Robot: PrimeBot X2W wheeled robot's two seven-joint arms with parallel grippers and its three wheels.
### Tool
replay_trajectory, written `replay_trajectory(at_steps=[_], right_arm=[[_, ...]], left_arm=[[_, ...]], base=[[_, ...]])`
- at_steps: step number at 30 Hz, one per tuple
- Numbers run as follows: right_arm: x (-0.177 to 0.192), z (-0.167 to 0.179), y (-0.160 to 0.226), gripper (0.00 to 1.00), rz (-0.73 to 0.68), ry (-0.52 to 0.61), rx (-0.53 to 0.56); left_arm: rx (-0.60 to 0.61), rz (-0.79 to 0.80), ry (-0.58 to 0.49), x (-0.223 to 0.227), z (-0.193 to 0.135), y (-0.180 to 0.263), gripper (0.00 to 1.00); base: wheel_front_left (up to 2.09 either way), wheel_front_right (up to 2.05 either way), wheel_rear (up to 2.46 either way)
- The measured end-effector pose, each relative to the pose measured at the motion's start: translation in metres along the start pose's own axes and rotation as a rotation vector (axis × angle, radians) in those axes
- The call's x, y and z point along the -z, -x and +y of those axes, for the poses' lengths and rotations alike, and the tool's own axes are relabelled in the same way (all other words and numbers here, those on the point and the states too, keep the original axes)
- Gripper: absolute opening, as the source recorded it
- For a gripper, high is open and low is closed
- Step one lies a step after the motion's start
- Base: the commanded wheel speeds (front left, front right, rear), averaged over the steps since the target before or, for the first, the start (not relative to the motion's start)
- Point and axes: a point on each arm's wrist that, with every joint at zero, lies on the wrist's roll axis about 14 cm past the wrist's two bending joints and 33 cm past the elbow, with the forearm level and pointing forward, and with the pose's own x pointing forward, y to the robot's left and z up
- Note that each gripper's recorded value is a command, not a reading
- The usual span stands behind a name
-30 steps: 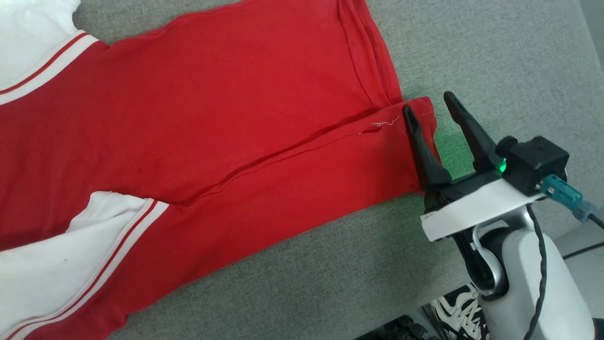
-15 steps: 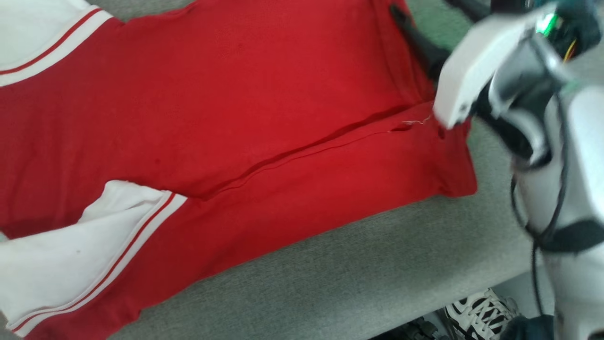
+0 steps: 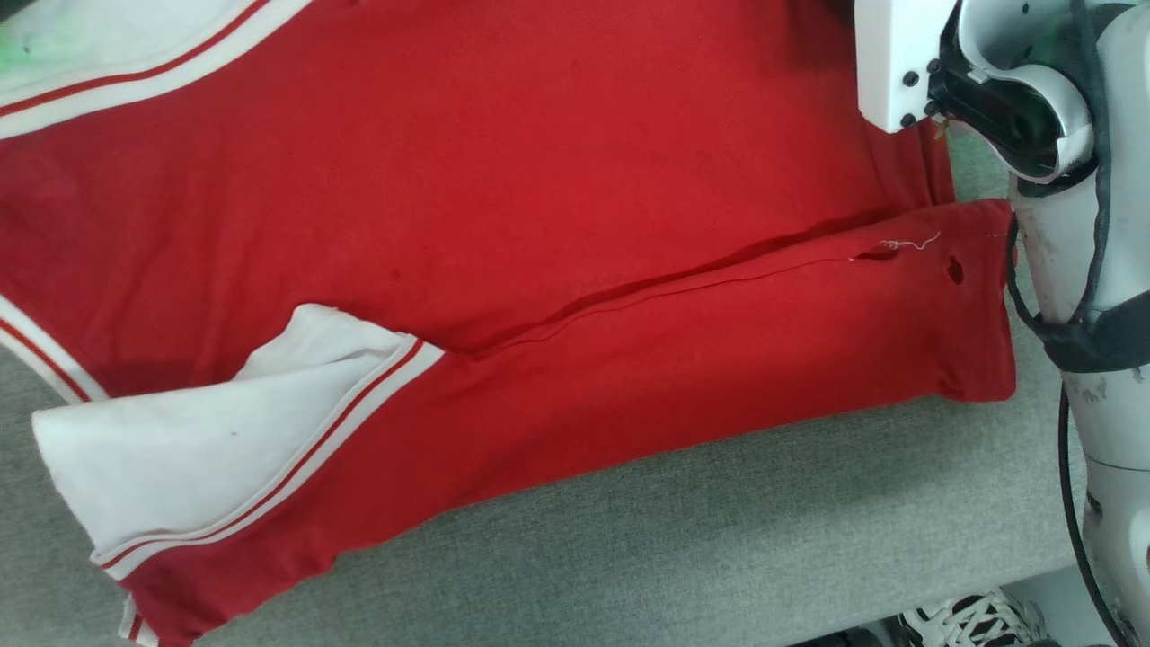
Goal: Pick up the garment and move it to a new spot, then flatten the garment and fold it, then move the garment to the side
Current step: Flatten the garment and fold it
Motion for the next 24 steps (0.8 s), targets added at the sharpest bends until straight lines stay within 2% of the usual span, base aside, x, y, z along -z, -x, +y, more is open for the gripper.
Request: replay_trajectory(at_steps=[3,7,14,16,19,24], right_arm=[[-0.004,-0.002,0.002,0.00,-0.022,0.004,0.007],[-0.012,-0.013,0.017,0.00,-0.086,-0.017,0.031],[-0.016,-0.010,0.061,0.00,-0.151,0.031,0.025],[-0.016,-0.003,0.079,0.00,-0.173,0.061,0.008],[-0.009,0.006,0.092,0.00,-0.187,0.075,-0.014],[0.013,0.014,0.111,0.00,-0.175,0.100,-0.027]], left_arm=[[0.041,-0.050,0.014,-0.005,-0.013,0.003,0.00],[0.127,-0.147,0.038,-0.015,-0.048,0.013,0.00],[0.277,-0.408,-0.017,-0.045,-0.121,0.086,0.00],[0.288,-0.464,-0.038,-0.036,-0.134,0.117,0.00],[0.289,-0.488,-0.047,-0.014,-0.144,0.137,0.00],[0.279,-0.536,0.004,0.027,-0.150,0.163,0.00]], base=[[0.00,0.00,0.00],[0.00,0.00,0.00],[0.00,0.00,0.00],[0.00,0.00,0.00],[0.00,0.00,0.00],[0.00,0.00,0.00]])
